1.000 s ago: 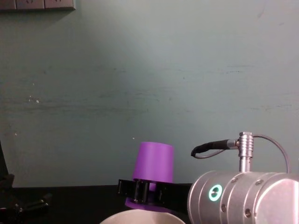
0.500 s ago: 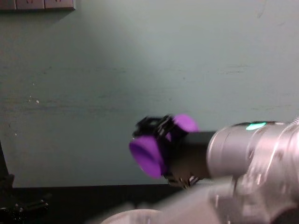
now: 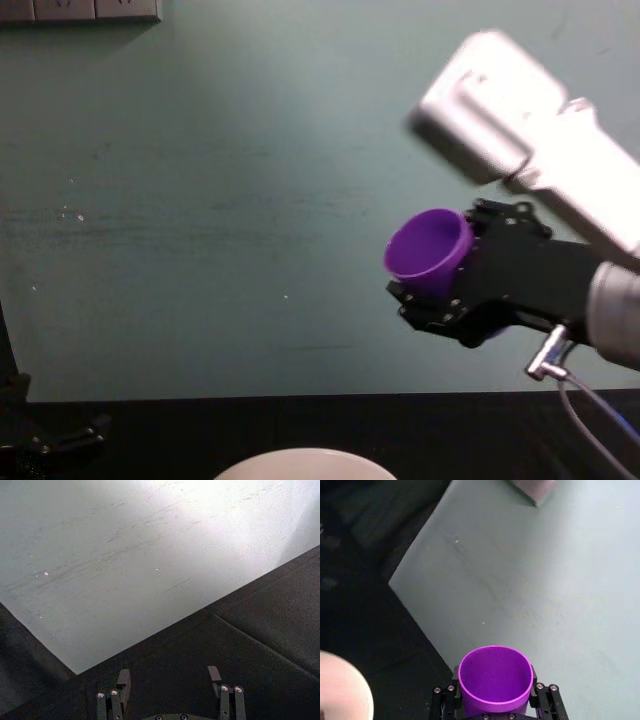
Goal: Pick up the cup and pour the mung beans from the cup into the bowl.
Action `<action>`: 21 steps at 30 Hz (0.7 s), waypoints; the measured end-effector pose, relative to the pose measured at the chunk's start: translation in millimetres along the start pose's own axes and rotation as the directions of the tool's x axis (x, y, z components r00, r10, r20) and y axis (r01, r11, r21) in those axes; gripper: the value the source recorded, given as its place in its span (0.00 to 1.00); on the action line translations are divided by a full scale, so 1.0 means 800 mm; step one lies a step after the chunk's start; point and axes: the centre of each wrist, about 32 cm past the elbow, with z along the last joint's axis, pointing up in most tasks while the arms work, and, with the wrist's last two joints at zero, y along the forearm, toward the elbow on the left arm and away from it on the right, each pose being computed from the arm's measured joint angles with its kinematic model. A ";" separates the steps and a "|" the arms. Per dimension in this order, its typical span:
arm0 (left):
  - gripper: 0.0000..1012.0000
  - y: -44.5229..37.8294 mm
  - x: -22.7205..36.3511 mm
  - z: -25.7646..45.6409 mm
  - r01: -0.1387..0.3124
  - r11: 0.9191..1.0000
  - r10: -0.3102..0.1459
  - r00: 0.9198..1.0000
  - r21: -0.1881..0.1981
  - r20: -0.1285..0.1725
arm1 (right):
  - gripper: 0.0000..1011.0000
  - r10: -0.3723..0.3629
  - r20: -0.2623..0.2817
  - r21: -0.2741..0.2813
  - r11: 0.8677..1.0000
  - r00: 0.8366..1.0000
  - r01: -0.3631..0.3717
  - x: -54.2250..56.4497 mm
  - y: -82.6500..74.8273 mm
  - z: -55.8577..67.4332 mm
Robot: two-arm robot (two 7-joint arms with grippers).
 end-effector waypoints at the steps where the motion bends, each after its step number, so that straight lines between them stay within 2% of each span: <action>1: 0.99 0.000 0.0000 0.0000 0.000 1.000 0.000 1.000 0.000 0.000 | 0.72 -0.009 -0.054 0.004 1.000 0.999 0.009 0.001 -0.002 -0.006; 3: 0.99 0.000 0.0000 0.0000 0.000 1.000 0.000 1.000 0.000 0.000 | 0.72 -0.017 -0.098 0.006 1.000 0.995 0.018 0.002 -0.004 -0.011; 4: 0.99 0.000 0.0000 0.0000 0.000 1.000 0.000 1.000 0.000 0.000 | 0.72 -0.024 -0.145 0.007 1.000 0.989 0.026 0.003 -0.007 -0.018; 8: 0.99 0.000 0.0000 0.0000 0.000 1.000 0.000 1.000 0.000 0.000 | 0.72 -0.027 -0.236 0.013 0.999 0.971 0.031 0.001 -0.012 -0.033; 13: 0.99 0.000 0.0000 0.0000 0.000 1.000 0.000 1.000 0.000 0.000 | 0.72 -0.022 -0.327 0.026 0.999 0.945 0.032 -0.004 -0.018 -0.052; 16: 0.99 0.000 0.0000 0.0000 0.000 1.000 0.000 1.000 0.000 0.000 | 0.72 -0.020 -0.363 0.022 0.999 0.932 0.030 -0.007 -0.019 -0.058; 19: 0.99 0.000 0.0000 0.0000 0.000 1.000 0.000 1.000 0.000 0.000 | 0.72 -0.016 -0.421 0.016 1.000 0.907 0.025 -0.011 -0.022 -0.066; 20: 0.99 0.000 0.0000 0.0000 0.000 1.000 0.000 1.000 0.000 0.000 | 0.72 -0.014 -0.455 0.014 1.000 0.890 0.023 -0.013 -0.023 -0.070; 21: 0.99 0.000 0.0000 0.0000 0.000 1.000 0.000 1.000 0.000 0.000 | 0.72 -0.013 -0.473 0.013 1.000 0.881 0.022 -0.014 -0.024 -0.073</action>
